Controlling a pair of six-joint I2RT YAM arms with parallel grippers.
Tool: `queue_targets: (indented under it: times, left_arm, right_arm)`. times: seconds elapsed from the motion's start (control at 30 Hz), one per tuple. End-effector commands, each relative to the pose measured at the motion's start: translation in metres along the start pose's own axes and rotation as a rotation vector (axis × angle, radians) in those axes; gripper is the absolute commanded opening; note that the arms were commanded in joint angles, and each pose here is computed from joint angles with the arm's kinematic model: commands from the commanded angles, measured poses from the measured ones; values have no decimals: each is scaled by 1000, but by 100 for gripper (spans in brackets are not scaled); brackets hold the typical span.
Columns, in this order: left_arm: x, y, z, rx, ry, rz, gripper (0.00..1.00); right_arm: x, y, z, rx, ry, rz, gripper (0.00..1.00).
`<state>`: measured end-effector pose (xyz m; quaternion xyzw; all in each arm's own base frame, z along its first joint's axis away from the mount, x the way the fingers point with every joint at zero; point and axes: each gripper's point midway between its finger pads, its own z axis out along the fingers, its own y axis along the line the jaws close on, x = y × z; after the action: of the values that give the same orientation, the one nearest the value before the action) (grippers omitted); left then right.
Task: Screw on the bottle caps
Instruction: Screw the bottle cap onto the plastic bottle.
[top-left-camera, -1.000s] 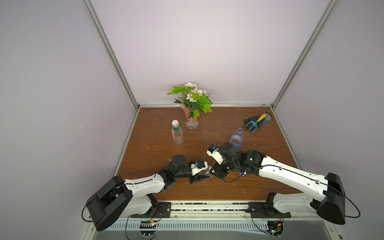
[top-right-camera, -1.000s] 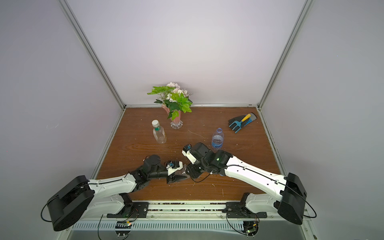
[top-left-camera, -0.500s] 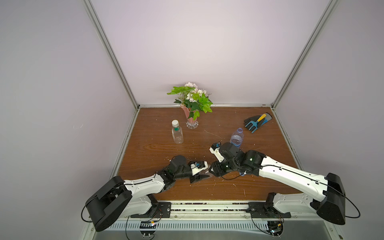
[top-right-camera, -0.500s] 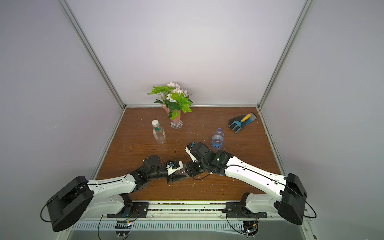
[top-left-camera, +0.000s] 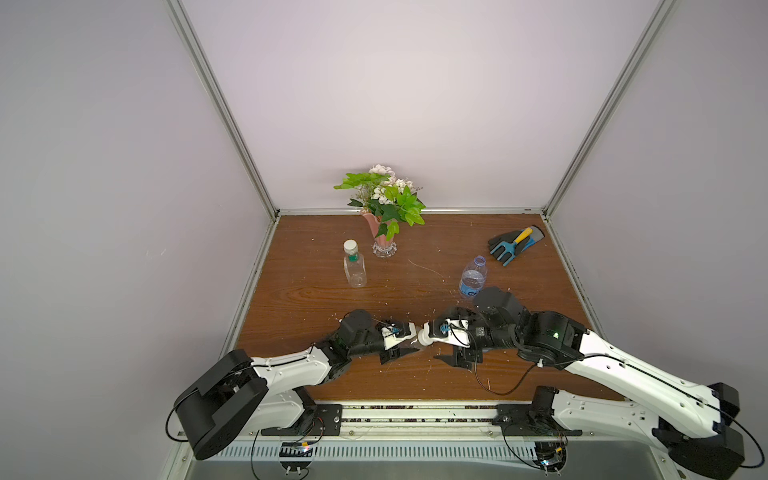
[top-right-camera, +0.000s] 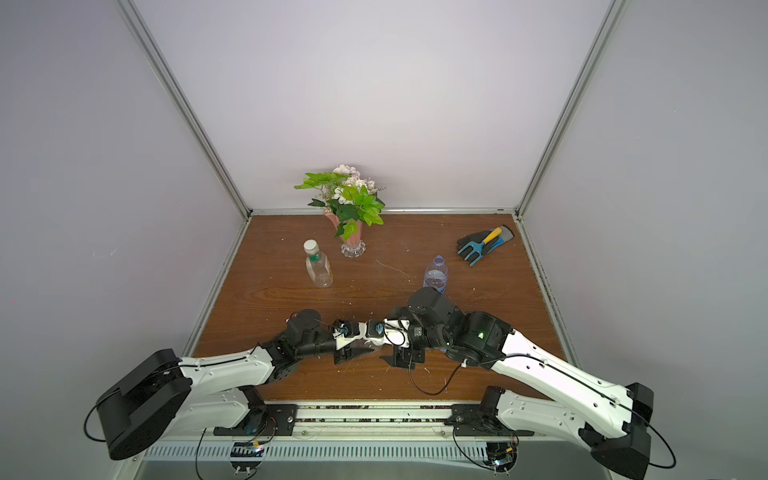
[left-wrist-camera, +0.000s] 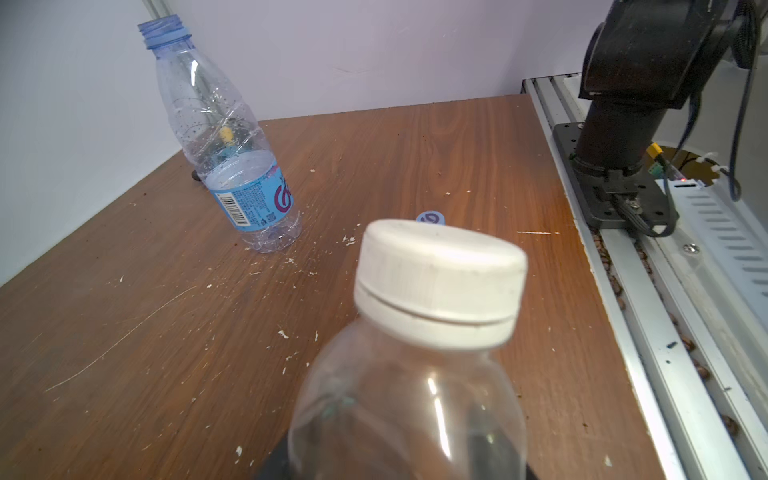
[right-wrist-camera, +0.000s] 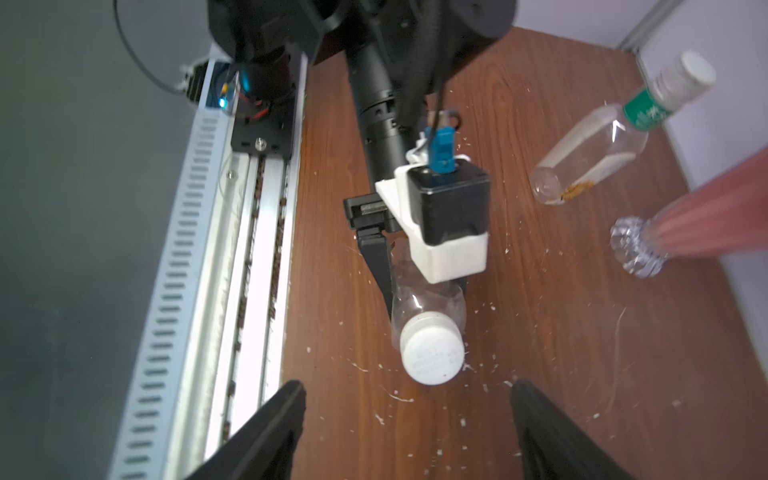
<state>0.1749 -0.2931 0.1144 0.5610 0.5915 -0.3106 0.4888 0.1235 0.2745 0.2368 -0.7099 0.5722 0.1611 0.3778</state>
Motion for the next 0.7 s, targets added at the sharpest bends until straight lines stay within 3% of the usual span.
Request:
queue_targets:
  times: [0.0, 0.13, 0.37, 0.67]
  left_arm:
    - [-7, -5, 3, 49, -14, 26, 16]
    - [-7, -7, 1, 53, -15, 35, 16]
    - [-6, -8, 0, 53, -16, 42, 16]
    - [-5, -9, 2, 63, -13, 34, 16]
  right_arm:
    - [21, 10, 10, -48, 68, -441, 82]
    - [36, -1, 27, -20, 143, -574, 69]
    - [29, -9, 38, 63, 85, -679, 70]
    - [25, -4, 47, 28, 56, -691, 67]
